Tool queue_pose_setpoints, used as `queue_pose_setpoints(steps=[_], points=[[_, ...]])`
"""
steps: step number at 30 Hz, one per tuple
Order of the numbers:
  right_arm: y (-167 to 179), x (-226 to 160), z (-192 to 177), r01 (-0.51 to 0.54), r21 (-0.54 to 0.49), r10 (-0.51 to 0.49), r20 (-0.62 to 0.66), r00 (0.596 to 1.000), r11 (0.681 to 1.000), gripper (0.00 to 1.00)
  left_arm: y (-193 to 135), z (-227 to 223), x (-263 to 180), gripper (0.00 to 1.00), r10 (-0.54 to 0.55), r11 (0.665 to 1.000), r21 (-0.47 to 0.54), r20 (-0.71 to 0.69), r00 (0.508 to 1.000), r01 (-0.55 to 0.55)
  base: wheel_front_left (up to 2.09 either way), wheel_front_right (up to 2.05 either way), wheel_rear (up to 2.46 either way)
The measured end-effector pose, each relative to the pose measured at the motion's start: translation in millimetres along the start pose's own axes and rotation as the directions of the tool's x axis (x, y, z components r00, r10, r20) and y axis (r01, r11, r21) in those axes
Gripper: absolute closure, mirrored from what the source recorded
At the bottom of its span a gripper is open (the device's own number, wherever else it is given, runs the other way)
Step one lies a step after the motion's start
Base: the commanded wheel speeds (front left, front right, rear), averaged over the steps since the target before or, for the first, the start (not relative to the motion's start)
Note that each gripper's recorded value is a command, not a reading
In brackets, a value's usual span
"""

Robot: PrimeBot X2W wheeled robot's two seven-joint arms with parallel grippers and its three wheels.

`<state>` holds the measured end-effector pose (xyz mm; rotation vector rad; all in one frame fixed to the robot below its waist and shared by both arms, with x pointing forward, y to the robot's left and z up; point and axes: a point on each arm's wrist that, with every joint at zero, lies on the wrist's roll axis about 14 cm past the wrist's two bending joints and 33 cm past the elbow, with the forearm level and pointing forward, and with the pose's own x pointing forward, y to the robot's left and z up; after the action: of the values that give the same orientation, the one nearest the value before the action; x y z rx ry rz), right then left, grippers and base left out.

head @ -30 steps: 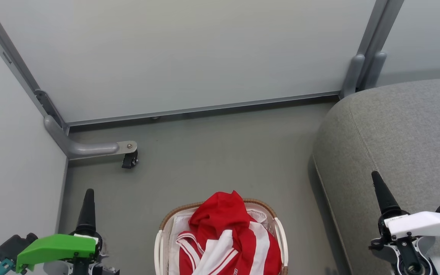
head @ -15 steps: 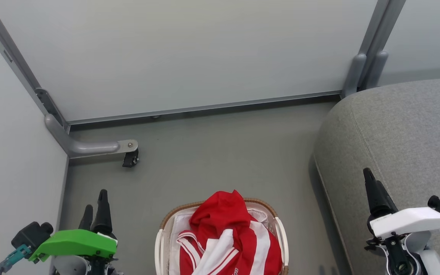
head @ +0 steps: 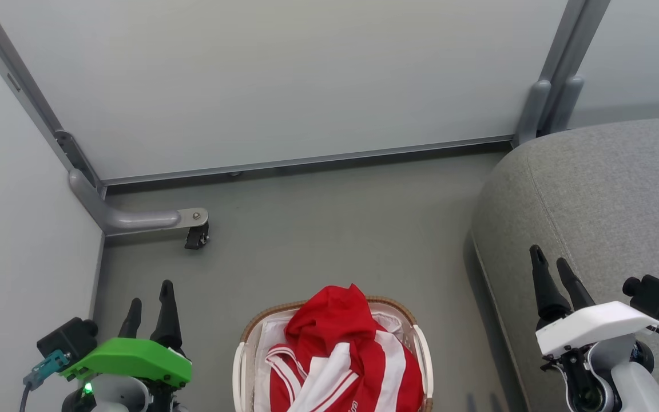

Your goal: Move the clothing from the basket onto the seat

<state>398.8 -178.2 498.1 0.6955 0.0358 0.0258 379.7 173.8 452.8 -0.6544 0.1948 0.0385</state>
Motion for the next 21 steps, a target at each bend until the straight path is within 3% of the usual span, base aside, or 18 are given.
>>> queue_pose_setpoints(steps=[10, 21], points=[[8.8, 3.6, -5.6, -0.036, -0.126, 0.035, -0.012, 0.999, 0.991, 0.00, -1.4, 0.4, -0.3, 0.00, -0.004, 0.991, 0.132, 0.014, 1.000, 0.002, 0.00, 0.00, 0.00], [19.2, 4.5, -15.1, -0.087, -0.264, 0.079, -0.041, 0.996, 0.961, 0.00, -7.8, -1.4, -1.6, 0.00, -0.034, 0.958, 0.284, 0.017, 0.999, 0.028, 0.00, 0.00, 0.00]])
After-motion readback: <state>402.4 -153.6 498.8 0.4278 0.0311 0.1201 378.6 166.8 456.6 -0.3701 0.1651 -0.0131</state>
